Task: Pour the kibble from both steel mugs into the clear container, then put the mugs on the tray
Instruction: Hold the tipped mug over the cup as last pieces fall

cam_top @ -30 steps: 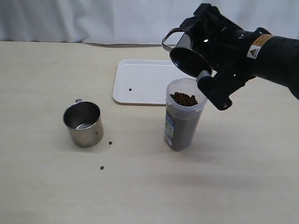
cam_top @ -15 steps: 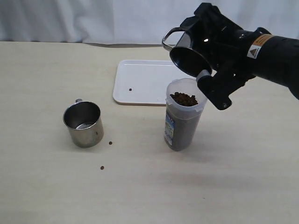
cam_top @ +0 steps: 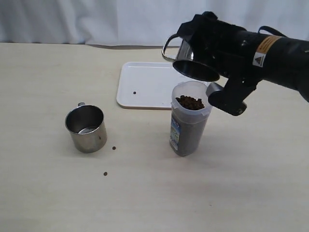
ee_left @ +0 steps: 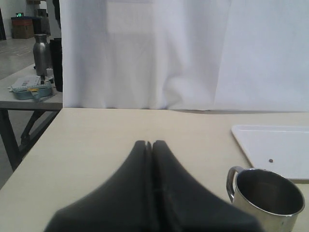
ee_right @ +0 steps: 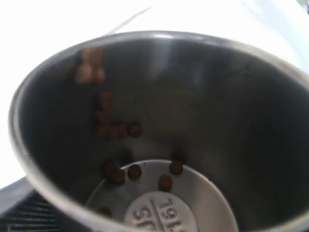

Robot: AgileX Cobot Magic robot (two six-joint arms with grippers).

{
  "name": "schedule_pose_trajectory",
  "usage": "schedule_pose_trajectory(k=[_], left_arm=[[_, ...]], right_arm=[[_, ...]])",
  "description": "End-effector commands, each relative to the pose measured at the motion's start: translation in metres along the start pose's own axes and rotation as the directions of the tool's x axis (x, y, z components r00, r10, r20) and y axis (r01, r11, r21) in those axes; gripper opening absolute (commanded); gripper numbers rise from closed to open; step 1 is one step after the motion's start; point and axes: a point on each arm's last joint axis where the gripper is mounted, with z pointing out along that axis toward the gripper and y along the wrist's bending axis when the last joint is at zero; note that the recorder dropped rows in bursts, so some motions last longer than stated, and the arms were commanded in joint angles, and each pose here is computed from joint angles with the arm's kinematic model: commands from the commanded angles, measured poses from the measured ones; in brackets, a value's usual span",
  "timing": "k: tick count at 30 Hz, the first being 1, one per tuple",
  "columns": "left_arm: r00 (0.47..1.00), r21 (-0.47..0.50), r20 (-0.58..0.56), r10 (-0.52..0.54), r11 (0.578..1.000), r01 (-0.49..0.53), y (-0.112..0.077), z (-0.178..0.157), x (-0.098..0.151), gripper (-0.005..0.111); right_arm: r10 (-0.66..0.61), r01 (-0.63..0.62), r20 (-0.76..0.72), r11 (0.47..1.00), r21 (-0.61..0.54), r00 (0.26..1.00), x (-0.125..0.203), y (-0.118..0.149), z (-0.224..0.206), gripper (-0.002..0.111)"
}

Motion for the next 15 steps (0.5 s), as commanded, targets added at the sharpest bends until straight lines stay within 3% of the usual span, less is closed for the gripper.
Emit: schedule_pose_trajectory(k=[1,4,15], left_arm=[[1.000,0.007,0.013,-0.003,1.000,0.003,-0.0004,-0.0001,-0.0008,0.000],[1.000,0.007,0.013,-0.003,1.000,0.003,-0.0004,-0.0001,-0.0008,0.000],[1.000,0.007,0.013,-0.003,1.000,0.003,-0.0004,-0.0001,-0.0008,0.000]], right_arm=[[-0.074,0.074,0.014,0.997,-0.015,0.997,0.0015,0.0003,-0.0019,0.030],[-0.020,0.020,0.003,1.000,0.002,1.000,0.0024,-0.0014,-0.0019,0.030],[-0.020,0.020,0.003,1.000,0.002,1.000,0.0024,-0.0014,-0.0019,0.030]])
